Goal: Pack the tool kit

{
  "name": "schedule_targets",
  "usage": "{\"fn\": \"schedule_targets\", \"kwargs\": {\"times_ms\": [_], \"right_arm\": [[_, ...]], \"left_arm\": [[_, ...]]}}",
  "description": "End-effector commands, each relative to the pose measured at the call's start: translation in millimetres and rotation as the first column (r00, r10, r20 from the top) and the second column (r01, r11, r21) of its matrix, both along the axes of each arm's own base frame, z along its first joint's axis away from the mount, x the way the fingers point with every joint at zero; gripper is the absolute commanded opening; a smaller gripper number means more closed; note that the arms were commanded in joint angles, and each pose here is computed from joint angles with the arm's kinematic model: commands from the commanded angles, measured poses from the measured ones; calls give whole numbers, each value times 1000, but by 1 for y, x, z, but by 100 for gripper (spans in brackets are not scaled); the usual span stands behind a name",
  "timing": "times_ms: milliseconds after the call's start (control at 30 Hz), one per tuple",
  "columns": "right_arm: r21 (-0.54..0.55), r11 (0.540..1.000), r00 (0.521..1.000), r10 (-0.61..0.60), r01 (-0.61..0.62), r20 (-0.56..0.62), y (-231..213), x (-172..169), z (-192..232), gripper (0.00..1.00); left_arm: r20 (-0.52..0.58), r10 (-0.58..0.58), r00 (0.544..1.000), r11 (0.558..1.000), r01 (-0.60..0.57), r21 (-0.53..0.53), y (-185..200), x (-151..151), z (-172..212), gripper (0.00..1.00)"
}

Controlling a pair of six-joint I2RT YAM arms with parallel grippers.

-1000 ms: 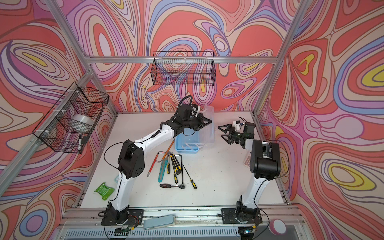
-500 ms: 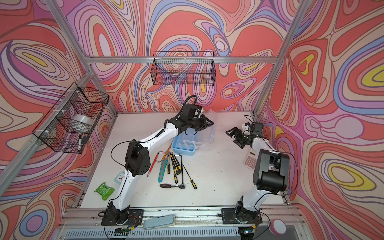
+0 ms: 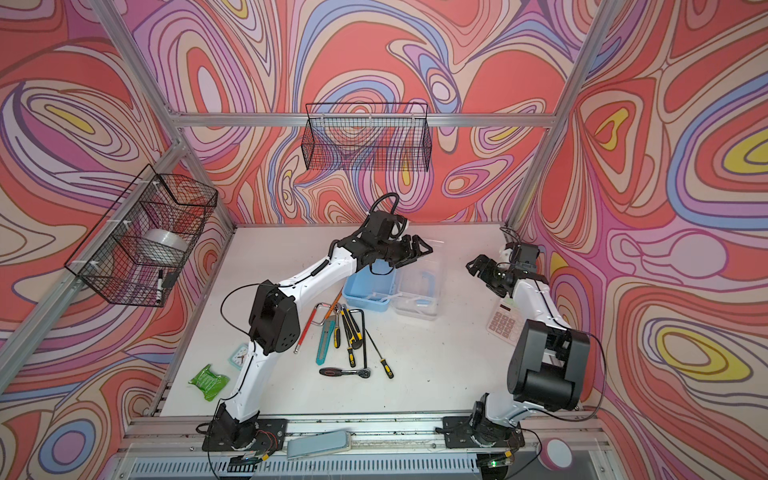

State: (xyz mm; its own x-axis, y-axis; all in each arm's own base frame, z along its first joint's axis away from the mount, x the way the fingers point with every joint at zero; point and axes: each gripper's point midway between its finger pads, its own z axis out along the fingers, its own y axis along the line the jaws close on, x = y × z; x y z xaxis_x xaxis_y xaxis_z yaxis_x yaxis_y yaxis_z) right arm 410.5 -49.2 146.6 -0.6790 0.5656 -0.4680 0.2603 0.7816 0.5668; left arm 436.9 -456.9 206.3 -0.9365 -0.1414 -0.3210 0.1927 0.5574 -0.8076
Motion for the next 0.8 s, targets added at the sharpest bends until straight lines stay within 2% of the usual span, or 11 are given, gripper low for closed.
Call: {"fn": "schedule_targets", "kwargs": {"times_ms": [0,67,233,400,500,633,767], "right_arm": [[-11,998,998,58,-58,39,20,-2,16,95],[-27,995,994,94,-93,47,36,-1,20,93],[-39,988,987,154,-153,42,70,2,21,85],[-43,984,984,175,-173,32,86,0,22,73],[-64,980,981,193,-191,33,94,-5,26,72],[-67,977,978,204,-202,31,100,-11,28,64],[-67,975,976,216,-214,23,101,-15,27,63]], "left_arm": [[65,82,995,996,-85,42,55,6,19,75],[36,135,990,988,-137,76,89,5,2,76],[49,253,966,952,-258,162,170,7,-22,81],[35,311,950,913,-309,266,219,4,-50,88],[14,309,951,900,-297,320,228,5,-71,90],[-35,283,958,919,-261,297,217,8,-89,90],[-63,261,963,929,-232,289,205,9,-100,88]]}}
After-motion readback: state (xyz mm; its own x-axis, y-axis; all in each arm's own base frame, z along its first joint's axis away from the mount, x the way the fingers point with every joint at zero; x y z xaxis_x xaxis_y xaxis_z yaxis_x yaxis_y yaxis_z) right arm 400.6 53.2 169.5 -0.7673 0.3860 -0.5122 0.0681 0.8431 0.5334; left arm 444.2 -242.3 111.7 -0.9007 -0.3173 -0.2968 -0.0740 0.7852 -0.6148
